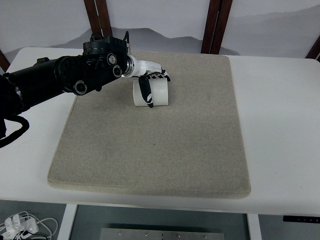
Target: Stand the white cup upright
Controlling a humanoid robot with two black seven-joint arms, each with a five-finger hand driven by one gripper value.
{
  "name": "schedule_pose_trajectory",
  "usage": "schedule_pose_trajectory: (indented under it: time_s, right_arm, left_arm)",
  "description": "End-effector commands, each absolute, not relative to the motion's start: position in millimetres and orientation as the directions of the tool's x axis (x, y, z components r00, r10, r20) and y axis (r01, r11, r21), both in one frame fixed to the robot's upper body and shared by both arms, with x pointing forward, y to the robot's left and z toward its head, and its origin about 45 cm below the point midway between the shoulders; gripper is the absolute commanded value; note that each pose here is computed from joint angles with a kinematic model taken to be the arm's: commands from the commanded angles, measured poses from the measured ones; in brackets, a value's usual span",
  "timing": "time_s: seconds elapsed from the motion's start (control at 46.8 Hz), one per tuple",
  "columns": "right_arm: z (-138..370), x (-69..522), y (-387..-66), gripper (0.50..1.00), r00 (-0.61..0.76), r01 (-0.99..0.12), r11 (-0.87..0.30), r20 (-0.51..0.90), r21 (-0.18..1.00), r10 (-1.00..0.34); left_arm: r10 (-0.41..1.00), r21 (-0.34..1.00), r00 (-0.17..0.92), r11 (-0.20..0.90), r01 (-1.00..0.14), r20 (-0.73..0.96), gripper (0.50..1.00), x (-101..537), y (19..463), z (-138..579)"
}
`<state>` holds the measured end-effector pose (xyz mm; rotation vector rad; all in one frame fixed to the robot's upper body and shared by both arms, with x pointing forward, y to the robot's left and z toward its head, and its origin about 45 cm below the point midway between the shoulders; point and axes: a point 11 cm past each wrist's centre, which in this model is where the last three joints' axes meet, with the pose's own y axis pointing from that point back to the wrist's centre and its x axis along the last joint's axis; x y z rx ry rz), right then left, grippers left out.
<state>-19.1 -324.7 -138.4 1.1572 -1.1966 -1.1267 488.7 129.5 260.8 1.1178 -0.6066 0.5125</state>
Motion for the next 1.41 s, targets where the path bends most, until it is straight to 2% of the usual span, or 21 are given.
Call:
schedule_pose_trajectory:
  time_s: [0.0,0.321,0.385,0.449,0.534,0.855,0.983,1.111,1.389]
  right_arm:
    - [-138,-19,-325,0.952,0.047,0.019,0.08,0.079,0.997,-0.996]
    - [-138,-19,-325,0.952,0.047,0.019,0.08,0.079,0.997,-0.996]
    - [-138,-20,-325,0.952,0.047,0.02,0.08,0.079,0.997,-0.996]
    - [-138,-19,-325,0.952,0.047,0.019,0.08,0.079,0.997,-0.996]
    - [-138,-19,-325,0.952,0.047,0.019,0.08,0.079,0.997,-0.996]
    - [-138,-19,-325,0.952,0.047,0.019,0.08,0.079,0.997,-0.996]
    - [-138,-19,-325,0.952,0.047,0.019,0.08,0.079,0.997,-0.996]
    - [-138,-19,-325,0.952,0.047,0.019,0.08,0.079,0.997,-0.996]
    - [-138,-19,-325,0.952,0.047,0.019,0.08,0.079,0.997,-0.996]
  left_arm:
    - [0.07,0.667,0.73,0.355,-0.655,0.68,0.969,488,129,260]
    - [0.05,0.655,0.714,0.355,-0.666,0.699,0.808,488,123,260]
    - [0.05,0.651,0.71,0.358,-0.669,0.702,0.712,489,123,261]
    - [0.053,0.651,0.71,0.358,-0.67,0.702,0.649,489,124,262]
    - [0.052,0.65,0.711,0.362,-0.668,0.701,0.504,489,123,261]
    - [0.093,0.63,0.707,0.385,-0.675,0.701,0.5,492,124,270]
    - [0.186,0.576,0.704,0.452,-0.681,0.686,0.5,496,119,289]
    - [0.286,0.517,0.69,0.491,-0.701,0.665,0.5,503,133,308]
    - [0.504,0.38,0.708,0.608,-0.697,0.494,0.5,504,161,319]
